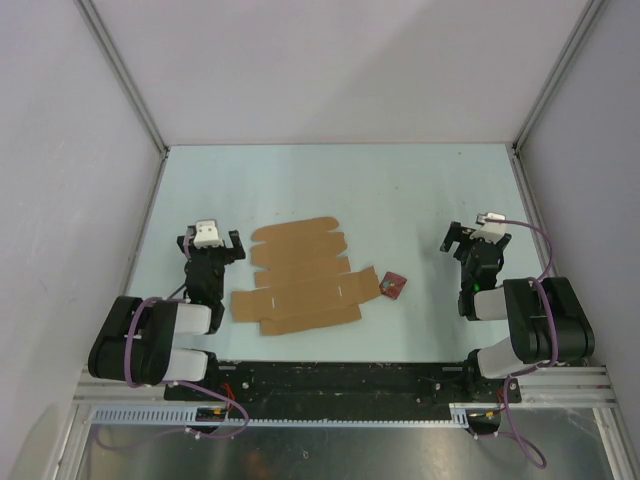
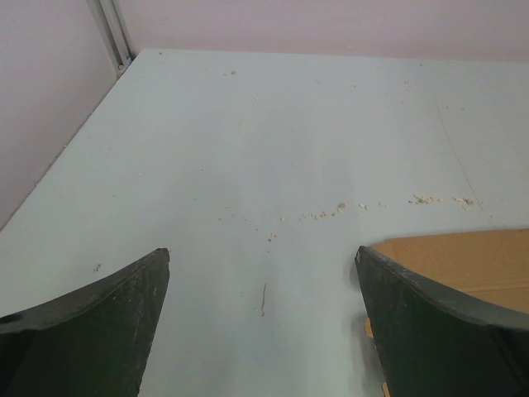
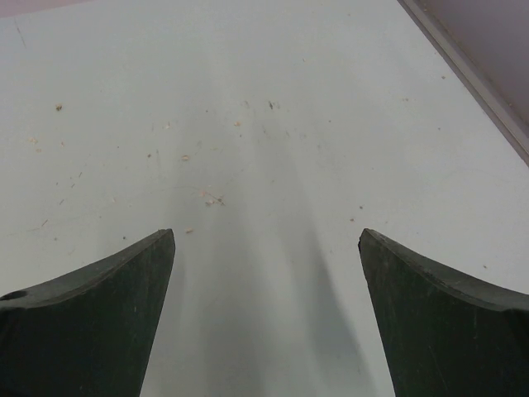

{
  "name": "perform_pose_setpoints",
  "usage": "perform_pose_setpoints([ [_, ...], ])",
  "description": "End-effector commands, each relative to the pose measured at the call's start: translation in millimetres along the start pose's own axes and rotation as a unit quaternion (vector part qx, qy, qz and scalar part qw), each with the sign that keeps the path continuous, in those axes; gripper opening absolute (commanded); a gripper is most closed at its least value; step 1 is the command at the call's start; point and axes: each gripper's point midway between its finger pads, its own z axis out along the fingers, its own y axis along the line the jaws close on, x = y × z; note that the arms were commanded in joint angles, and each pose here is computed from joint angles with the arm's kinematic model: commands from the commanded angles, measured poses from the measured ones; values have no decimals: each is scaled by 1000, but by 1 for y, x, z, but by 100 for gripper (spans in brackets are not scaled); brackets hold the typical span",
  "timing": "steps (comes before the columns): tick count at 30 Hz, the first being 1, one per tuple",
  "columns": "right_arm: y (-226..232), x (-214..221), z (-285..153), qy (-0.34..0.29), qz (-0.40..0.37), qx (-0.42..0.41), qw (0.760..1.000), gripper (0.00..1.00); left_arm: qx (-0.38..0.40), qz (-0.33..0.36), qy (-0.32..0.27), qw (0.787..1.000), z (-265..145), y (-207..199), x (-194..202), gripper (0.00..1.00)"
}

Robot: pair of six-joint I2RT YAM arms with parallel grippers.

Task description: Fold the paper box

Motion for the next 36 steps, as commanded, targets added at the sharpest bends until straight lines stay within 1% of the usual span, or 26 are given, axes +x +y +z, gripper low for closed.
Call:
perform_pose_setpoints([
  [1, 1, -13, 1, -21, 12, 1, 1000, 100, -4, 6, -39, 999, 1, 3, -23, 100],
  [4, -2, -22, 6, 0, 8, 20, 1000, 100, -3, 10, -40, 999, -1, 2, -37, 99],
  [5, -7, -23, 10, 24, 5, 43, 999, 100, -6, 10, -40, 999, -2, 3, -40, 100],
  [6, -8, -25, 10, 30, 11, 52, 998, 100, -13, 7, -43, 999, -4, 6, -42, 100],
  [9, -13, -41, 8, 23, 20, 72, 997, 100, -27, 1, -57, 998, -11, 10, -51, 100],
  [10, -12, -53, 6, 13, 44, 78, 996, 100, -38, -3, -71, 997, -14, 14, -62, 100],
  [11, -15, -43, 0, 42, 45, 97, 993, 100, -43, -9, -77, 996, -17, 12, -66, 99],
  [12, -12, -58, 3, 36, 66, 101, 992, 100, -51, -29, -81, 995, -20, 13, -70, 100],
  [13, -7, -61, 3, 44, 96, 100, 989, 100, -63, -42, -102, 992, -25, 18, -84, 100],
  [14, 0, -53, -2, 82, 97, 86, 988, 100, -59, -60, -109, 990, -28, 15, -88, 100],
  [15, 13, -65, 1, 87, 103, 65, 989, 100, -56, -81, -110, 989, -30, 13, -90, 99],
  [16, 19, -60, -3, 114, 100, 52, 987, 100, -53, -94, -115, 988, -33, 12, -94, 100],
  [17, 36, -61, -5, 125, 101, 15, 987, 100, -46, -115, -129, 984, -38, 11, -104, 100],
  [18, 51, -62, -10, 134, 99, -7, 986, 100, -36, -138, -122, 982, -40, 6, -100, 100],
  [19, 60, -66, -13, 143, 102, -16, 984, 100, -28, -148, -121, 981, -41, 3, -100, 100],
  [20, 74, -65, -18, 154, 104, -44, 982, 100, -20, -161, -120, 980, -43, 0, -104, 100],
  [21, 90, -66, -24, 161, 102, -72, 979, 100, -19, -176, -84, 981, -41, -5, -94, 100],
  [22, 101, -63, -30, 173, 100, -95, 975, 100, -16, -182, -64, 981, -41, -8, -89, 100],
  [23, 118, -62, -38, 185, 102, -138, 968, 100, -1, -184, -44, 982, -41, -15, -85, 99],
  [24, 129, -61, -44, 192, 100, -166, 962, 100, 5, -184, -13, 983, -42, -20, -77, 100],
  [25, 152, -57, -59, 208, 96, -221, 948, 100, 10, -189, 1, 982, -44, -23, -72, 100],
  [28, 178, -36, -85, 255, 70, -285, 921, 100, 50, -216, 47, 974, -53, -41, -56, 100],
  [30, 189, -27, -97, 278, 60, -308, 908, 100, 69, -228, 76, 968, -62, -51, -40, 100],
  [32, 197, -11, -114, 313, 52, -324, 891, 97, 83, -237, 76, 965, -69, -56, -38, 100],
  [33, 198, -6, -118, 323, 50, -321, 889, 96, 85, -241, 85, 963, -73, -57, -31, 100],
  [36, 198, 10, -134, 352, 52, -283, 891, 95, 99, -242, 88, 961, -79, -63, -31, 100],
])
